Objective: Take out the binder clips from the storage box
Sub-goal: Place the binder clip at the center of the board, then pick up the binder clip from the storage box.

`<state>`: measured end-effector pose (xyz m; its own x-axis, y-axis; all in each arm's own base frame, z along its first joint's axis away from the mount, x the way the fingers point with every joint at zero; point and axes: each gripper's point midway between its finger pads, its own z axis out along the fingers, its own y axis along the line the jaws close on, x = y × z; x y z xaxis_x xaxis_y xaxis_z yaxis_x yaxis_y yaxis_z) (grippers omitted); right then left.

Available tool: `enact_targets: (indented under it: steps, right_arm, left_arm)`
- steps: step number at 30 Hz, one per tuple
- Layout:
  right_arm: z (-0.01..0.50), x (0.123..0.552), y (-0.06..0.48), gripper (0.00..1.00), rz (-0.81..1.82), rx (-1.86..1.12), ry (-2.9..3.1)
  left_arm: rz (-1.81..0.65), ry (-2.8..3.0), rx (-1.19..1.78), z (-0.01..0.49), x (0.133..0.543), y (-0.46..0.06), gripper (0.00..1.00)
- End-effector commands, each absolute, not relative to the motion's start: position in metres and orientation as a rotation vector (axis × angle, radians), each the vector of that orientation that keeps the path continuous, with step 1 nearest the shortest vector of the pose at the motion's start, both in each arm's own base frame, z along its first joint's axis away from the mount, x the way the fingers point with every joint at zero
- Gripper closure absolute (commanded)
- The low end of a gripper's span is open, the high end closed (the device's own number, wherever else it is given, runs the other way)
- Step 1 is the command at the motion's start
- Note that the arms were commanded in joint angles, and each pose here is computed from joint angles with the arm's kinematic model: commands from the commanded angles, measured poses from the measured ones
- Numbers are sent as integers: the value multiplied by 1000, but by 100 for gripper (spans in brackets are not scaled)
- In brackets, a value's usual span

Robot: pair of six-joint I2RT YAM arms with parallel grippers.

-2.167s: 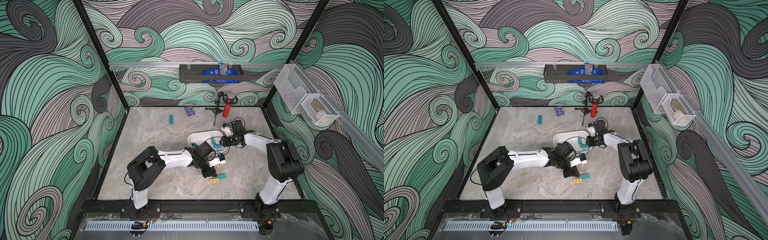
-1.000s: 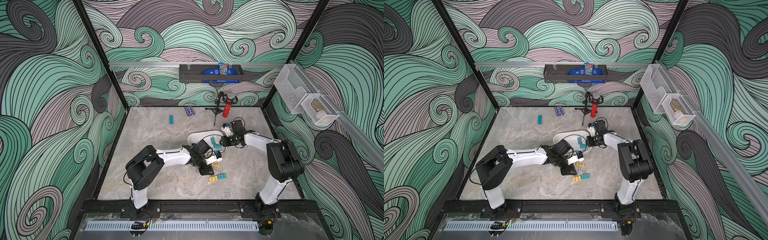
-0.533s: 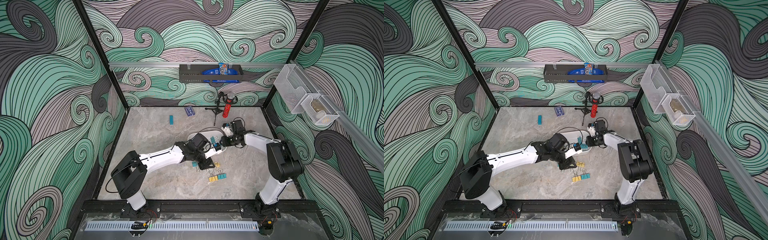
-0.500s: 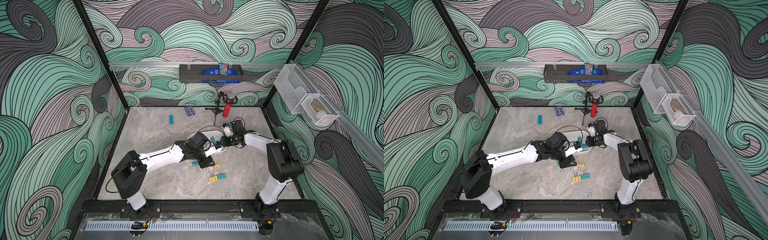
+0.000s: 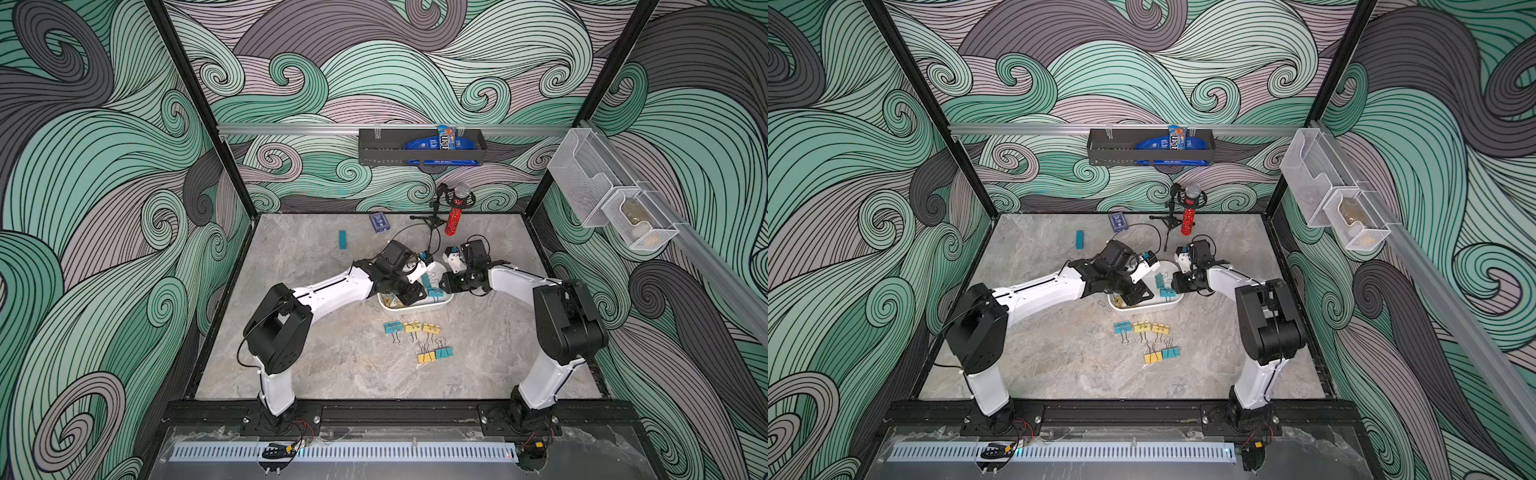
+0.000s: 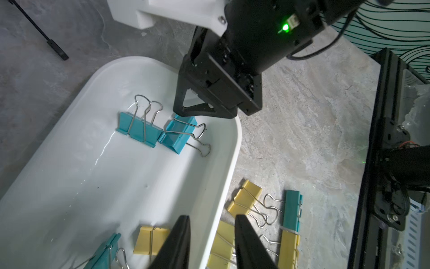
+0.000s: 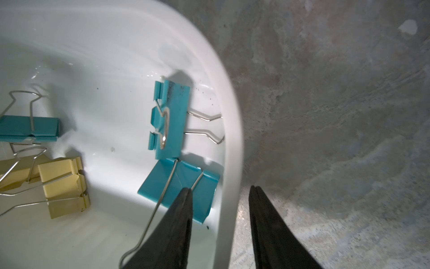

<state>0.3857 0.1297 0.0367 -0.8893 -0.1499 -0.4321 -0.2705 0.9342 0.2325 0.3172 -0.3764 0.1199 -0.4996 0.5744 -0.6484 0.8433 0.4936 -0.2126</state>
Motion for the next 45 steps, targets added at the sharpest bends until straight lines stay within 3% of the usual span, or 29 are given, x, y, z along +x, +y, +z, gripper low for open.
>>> enact_targets:
  steps: [1, 19, 45]
  right_arm:
    - [41, 382, 132, 57, 411, -323, 2668]
    - [59, 382, 131, 57, 408, -302, 2626]
    - [77, 378, 119, 57, 391, -254, 2603]
  left_arm:
    - [-734, 2237, 1125, 125, 331, -389, 65]
    - [-590, 2286, 922, 95, 395, -412, 63]
    - [-585, 2208, 800, 85, 435, -443, 63]
